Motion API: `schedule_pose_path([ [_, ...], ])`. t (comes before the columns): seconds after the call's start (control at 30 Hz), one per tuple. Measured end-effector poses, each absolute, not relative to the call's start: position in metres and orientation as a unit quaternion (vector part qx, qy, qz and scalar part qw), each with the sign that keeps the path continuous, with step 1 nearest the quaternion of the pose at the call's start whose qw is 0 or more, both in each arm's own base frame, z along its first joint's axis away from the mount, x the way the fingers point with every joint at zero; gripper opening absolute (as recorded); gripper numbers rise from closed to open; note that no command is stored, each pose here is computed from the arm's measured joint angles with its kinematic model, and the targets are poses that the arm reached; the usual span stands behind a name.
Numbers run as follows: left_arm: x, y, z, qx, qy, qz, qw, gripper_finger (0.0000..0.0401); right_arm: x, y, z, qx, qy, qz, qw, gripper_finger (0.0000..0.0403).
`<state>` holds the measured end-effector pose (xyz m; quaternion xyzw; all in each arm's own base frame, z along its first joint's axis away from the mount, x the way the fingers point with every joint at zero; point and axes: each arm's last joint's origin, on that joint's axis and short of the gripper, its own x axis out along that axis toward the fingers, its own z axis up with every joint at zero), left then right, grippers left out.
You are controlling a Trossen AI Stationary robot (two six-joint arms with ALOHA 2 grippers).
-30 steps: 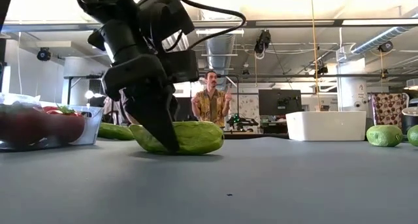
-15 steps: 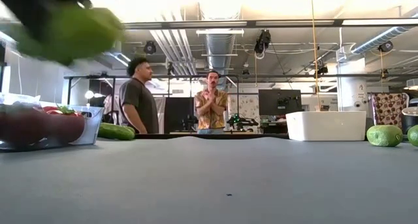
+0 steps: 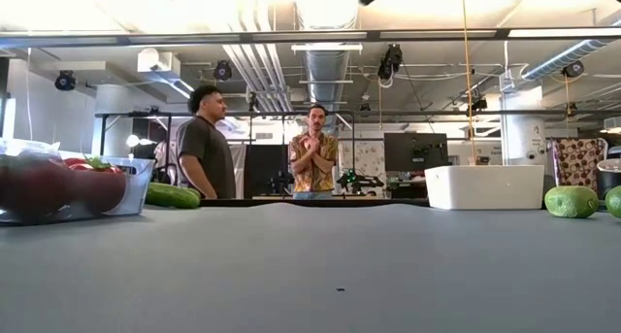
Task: Sort produce into baskets
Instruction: Put the middle right pickle into the transparent bin, then put the bottom pickle into the transparent bin
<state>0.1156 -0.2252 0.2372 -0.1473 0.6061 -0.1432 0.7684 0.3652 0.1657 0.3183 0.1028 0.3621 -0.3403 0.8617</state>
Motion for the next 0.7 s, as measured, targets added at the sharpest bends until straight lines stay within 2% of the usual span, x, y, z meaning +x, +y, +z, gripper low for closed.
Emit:
schedule_pose_path([
  [0.3, 0.111, -0.234, 0.216, -0.125, 0.61, -0.089, 0.778, 0.0175, 0.375, 0.163, 0.309, 0.122, 0.38, -0.308, 0.864, 0.0292],
  [0.53, 0.113, -0.242, 0.207, -0.128, 0.638, -0.081, 0.755, 0.0203, 0.373, 0.164, 0.301, 0.125, 0.394, -0.307, 0.857, 0.0292],
  [0.7, 0.112, -0.244, 0.196, -0.12, 0.656, -0.07, 0.742, 0.0207, 0.372, 0.165, 0.298, 0.117, 0.412, -0.294, 0.854, 0.0292],
])
